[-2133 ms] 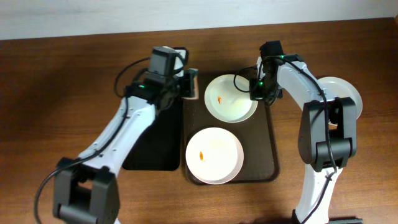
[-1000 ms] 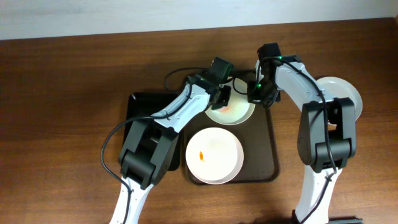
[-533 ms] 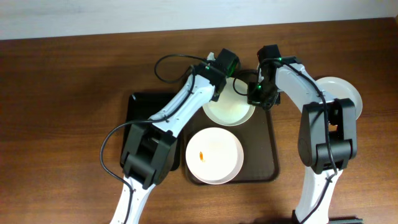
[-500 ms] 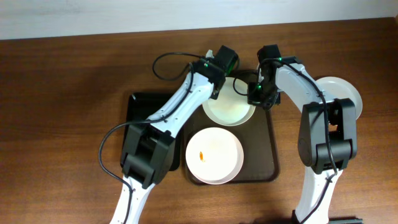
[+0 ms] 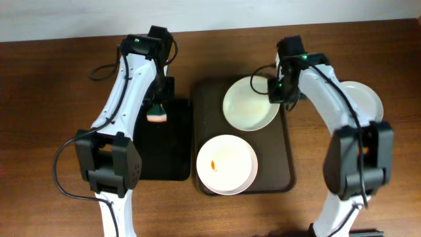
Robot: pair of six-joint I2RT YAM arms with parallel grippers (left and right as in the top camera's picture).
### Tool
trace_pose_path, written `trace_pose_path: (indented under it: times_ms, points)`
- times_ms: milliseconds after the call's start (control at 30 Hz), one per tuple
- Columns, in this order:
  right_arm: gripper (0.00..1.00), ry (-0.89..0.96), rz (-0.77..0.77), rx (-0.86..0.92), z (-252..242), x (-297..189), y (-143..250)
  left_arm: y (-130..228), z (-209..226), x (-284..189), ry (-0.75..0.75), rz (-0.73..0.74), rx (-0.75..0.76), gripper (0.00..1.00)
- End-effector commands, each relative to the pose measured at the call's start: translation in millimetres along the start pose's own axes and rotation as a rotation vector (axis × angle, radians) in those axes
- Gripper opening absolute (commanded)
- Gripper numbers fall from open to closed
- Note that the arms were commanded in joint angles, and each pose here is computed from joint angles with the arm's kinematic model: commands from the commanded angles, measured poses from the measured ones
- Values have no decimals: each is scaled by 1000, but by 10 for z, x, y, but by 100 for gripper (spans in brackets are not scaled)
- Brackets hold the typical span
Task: Clean dirty plates on tray and stack at the side
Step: 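Lift the sponge back over the black tray with the left gripper, then carry the plate right and stack it on the first plate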
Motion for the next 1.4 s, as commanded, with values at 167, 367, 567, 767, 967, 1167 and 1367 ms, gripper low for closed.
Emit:
trace_pose_path:
  times_ms: [167, 367, 567, 767, 967, 1167, 1367]
  points:
    - [4, 466, -290, -146, 358, -1045, -87, 122, 56, 36, 23, 59, 56, 0]
    - [4, 784, -385, -245, 706, -1348, 9, 148, 202, 325, 65, 116, 7, 0]
    - [4, 868, -405, -339, 979, -1458, 157, 135, 168, 559, 149, 112, 13, 0]
    - [4, 882, -419, -341, 1029, -1484, 186, 144, 193, 390, 154, 72, 24, 0]
    - [4, 876, -421, -335, 1031, -1480, 187, 144, 191, 397, 155, 71, 24, 0]
    - [4, 777, -423, -278, 1052, -1413, 190, 144, 191, 398, 155, 71, 24, 0]
    - [4, 297, -302, -34, 391, -1325, 17, 144, 191, 398, 155, 72, 24, 0]
Point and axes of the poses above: each gripper's point midway between its finger pads, its own x axis out along the fingers, its own z axis along the line the jaws close on, y = z × x, the point moved 7 cm from there along -x, back along the fingers, and after that the axes turned 6 degrees about -x, right-handed, at the moved point
